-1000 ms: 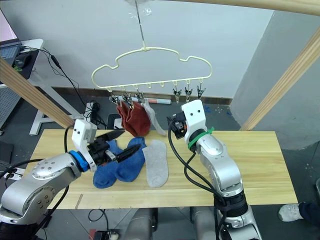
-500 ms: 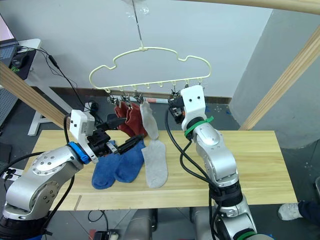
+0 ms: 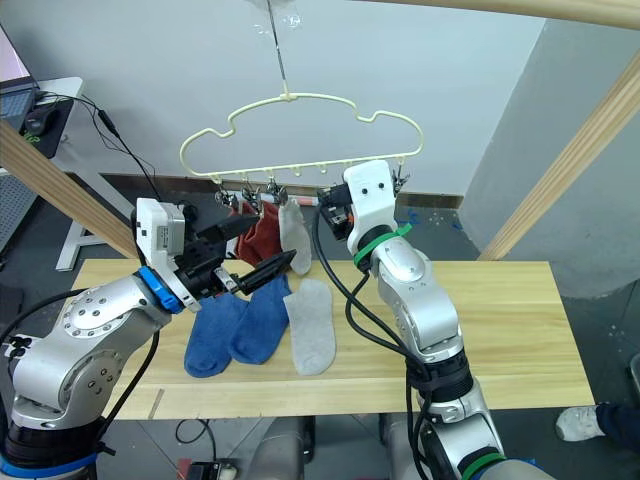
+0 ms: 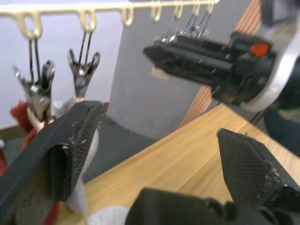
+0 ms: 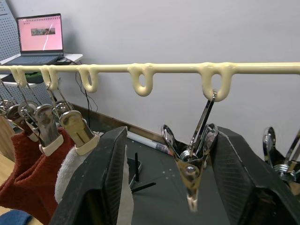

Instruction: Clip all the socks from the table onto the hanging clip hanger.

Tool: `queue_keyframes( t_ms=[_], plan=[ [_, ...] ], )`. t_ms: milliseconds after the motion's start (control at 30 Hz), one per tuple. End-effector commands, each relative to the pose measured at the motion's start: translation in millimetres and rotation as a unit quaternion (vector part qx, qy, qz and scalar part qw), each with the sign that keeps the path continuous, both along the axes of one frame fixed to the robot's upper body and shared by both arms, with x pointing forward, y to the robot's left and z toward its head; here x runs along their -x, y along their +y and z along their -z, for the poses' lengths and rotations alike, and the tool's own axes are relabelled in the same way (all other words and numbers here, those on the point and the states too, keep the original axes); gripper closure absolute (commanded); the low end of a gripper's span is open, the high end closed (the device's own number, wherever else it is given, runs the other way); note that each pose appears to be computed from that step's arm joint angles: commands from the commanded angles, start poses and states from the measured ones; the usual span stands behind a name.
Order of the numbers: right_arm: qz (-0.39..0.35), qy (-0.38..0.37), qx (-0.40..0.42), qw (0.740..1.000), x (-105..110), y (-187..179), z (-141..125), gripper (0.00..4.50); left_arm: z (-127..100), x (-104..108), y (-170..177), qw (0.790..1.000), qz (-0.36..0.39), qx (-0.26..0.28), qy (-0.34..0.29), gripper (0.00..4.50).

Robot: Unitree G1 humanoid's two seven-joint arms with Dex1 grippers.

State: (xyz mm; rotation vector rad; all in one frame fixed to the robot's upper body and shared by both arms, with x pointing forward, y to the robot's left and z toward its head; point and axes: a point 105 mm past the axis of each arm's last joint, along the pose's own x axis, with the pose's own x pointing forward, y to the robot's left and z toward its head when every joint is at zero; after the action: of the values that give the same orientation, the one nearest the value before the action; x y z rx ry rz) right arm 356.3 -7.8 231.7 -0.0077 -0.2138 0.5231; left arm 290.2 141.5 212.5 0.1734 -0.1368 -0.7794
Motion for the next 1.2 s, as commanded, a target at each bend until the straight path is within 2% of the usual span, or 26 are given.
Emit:
queue_keyframes(
  t_ms=[33, 300, 1200],
  plan=[
    [-0.009, -0.027, -0.027, 0.999, 1.9, 1.1, -17.4, 1.79, -24.2, 8.5, -4.7, 0.999, 0.013, 0.023, -0.042, 0.0],
    [-0.006, -0.035, -0.025, 0.999, -1.7, -1.1, -19.5, 1.79, -34.4, 11.6, -8.4, 0.997, 0.025, 0.045, -0.054, 0.0],
    [-0.037, -0.031, -0.048, 0.998, -0.8, 13.1, -23.3, 1.79, -39.2, 11.0, -9.0, 0.996, 0.016, 0.046, -0.069, 0.0]
  ],
)
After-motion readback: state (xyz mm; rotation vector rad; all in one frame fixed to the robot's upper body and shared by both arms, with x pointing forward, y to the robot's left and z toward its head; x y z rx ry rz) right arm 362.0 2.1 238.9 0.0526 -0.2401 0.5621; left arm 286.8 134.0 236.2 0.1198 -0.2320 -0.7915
